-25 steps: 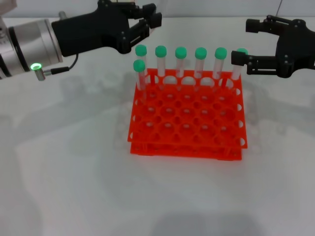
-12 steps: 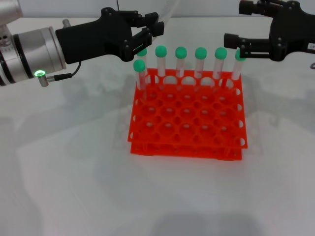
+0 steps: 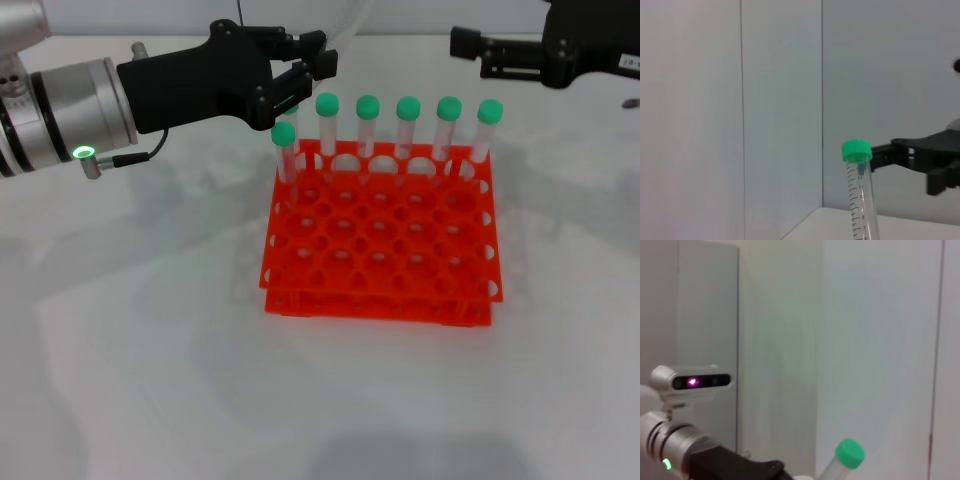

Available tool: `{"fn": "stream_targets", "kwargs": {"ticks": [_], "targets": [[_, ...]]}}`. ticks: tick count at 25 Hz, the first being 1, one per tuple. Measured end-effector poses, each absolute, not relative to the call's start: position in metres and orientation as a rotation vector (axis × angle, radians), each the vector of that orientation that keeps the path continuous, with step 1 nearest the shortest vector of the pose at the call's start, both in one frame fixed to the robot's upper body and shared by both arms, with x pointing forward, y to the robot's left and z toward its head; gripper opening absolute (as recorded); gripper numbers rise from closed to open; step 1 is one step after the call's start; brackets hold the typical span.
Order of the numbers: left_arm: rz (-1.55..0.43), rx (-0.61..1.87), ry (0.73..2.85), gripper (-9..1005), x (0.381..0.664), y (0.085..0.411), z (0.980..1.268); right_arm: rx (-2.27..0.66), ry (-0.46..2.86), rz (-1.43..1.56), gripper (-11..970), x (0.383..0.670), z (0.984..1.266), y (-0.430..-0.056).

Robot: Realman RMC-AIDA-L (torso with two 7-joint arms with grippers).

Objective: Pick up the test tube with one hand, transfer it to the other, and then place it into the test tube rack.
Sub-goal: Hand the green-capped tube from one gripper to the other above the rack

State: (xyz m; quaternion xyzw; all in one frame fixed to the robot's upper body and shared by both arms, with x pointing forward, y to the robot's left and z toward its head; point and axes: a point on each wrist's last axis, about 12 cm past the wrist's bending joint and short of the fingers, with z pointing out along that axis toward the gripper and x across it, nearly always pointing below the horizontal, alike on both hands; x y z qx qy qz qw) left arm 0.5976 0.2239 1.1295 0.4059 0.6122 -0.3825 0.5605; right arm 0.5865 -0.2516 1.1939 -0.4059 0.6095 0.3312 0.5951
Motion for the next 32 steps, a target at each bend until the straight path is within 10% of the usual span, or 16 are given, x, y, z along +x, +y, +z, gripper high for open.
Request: {"fn": "stream_targets", "kwargs": {"ticks": [32], "targets": [[-0.899, 1.006, 1.408, 251, 0.596, 0.220, 1.131, -0.952, 1.357, 0.898, 754, 0.607, 1.204, -0.212]]}}
